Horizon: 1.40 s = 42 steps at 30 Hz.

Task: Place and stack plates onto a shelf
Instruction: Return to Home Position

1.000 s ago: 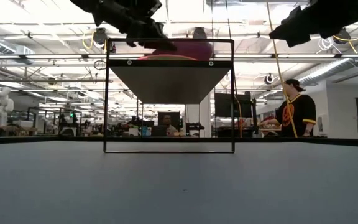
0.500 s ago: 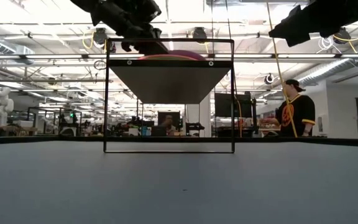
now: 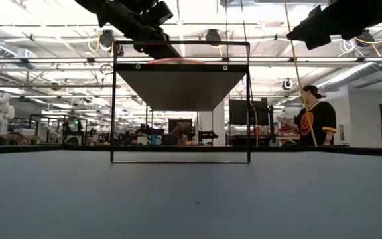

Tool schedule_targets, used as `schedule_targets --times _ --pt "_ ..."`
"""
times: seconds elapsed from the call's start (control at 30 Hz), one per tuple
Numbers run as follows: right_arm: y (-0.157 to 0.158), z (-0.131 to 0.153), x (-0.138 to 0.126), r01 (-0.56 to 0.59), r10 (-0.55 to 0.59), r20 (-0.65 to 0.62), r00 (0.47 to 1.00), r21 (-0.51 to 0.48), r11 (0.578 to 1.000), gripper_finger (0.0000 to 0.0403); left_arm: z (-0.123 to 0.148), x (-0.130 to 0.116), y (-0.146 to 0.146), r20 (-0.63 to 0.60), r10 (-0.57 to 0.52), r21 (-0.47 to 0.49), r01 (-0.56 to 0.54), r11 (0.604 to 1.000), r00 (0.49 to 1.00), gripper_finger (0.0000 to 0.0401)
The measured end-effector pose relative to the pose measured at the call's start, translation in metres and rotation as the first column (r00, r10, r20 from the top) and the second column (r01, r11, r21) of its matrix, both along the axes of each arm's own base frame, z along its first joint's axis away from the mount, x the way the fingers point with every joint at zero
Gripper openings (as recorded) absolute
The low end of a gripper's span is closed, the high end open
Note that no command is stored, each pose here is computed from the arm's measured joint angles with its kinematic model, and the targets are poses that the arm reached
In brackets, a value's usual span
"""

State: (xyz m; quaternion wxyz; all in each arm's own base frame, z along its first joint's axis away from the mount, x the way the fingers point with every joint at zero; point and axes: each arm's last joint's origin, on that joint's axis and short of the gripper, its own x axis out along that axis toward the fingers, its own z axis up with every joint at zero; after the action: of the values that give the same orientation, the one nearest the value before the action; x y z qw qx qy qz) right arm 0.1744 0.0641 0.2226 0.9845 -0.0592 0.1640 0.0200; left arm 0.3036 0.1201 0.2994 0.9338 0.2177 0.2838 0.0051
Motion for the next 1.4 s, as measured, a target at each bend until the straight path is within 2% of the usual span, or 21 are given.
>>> schedule_targets --times 0.17,0.23,0.33,0.43,0.53,0.63,0.8,1.03,1.23,1.4 --pt "0.000 0.000 0.000 0.000 0.000 0.000 1.000 -0.002 1.000 0.0105 0.005 0.001 -0.003 0.050 0.034 -0.059 -0.031 0.998 0.998 0.0152" --pt "0.000 0.000 0.000 -0.005 0.005 0.000 1.000 -0.015 1.000 0.0103 0.008 -0.001 -0.009 0.060 0.013 -0.121 -0.005 0.993 0.998 0.0153" --pt "0.000 0.000 0.000 -0.007 0.007 0.001 1.000 -0.031 1.000 0.0084 0.009 -0.006 -0.021 0.055 -0.026 -0.243 0.039 0.969 0.998 0.0144" --pt "-0.002 0.000 0.001 0.004 -0.004 0.001 1.000 -0.033 0.999 0.0046 0.001 -0.014 -0.037 0.038 -0.043 -0.294 0.052 0.954 0.998 0.0117" --pt "-0.004 0.000 0.001 0.007 -0.007 0.001 1.000 -0.041 0.999 0.0009 -0.005 -0.027 -0.055 0.076 -0.074 -0.302 0.094 0.949 0.994 0.0081" --pt "-0.004 0.000 0.001 0.007 -0.007 0.004 1.000 -0.048 0.999 0.0008 -0.010 -0.050 -0.071 0.117 -0.035 -0.318 0.071 0.945 0.992 0.0047" --pt "-0.006 0.003 -0.001 0.005 -0.004 0.009 1.000 -0.070 0.998 0.0001 -0.018 -0.089 -0.091 0.263 0.003 -0.336 0.089 0.938 0.965 0.0007" --pt "-0.015 -0.007 -0.015 0.010 -0.006 0.039 0.999 -0.096 0.995 0.0001 -0.044 -0.127 -0.105 0.342 0.047 -0.358 0.084 0.930 0.939 0.0005" --pt "-0.024 -0.021 -0.031 0.029 -0.022 0.065 0.998 -0.104 0.994 0.0000 -0.065 -0.140 -0.107 0.361 0.036 -0.339 0.096 0.936 0.932 0.0004" --pt "-0.029 -0.035 -0.042 0.030 -0.020 0.082 0.996 -0.117 0.993 0.0000 -0.084 -0.147 -0.108 0.359 0.048 -0.361 0.091 0.928 0.932 0.0004"
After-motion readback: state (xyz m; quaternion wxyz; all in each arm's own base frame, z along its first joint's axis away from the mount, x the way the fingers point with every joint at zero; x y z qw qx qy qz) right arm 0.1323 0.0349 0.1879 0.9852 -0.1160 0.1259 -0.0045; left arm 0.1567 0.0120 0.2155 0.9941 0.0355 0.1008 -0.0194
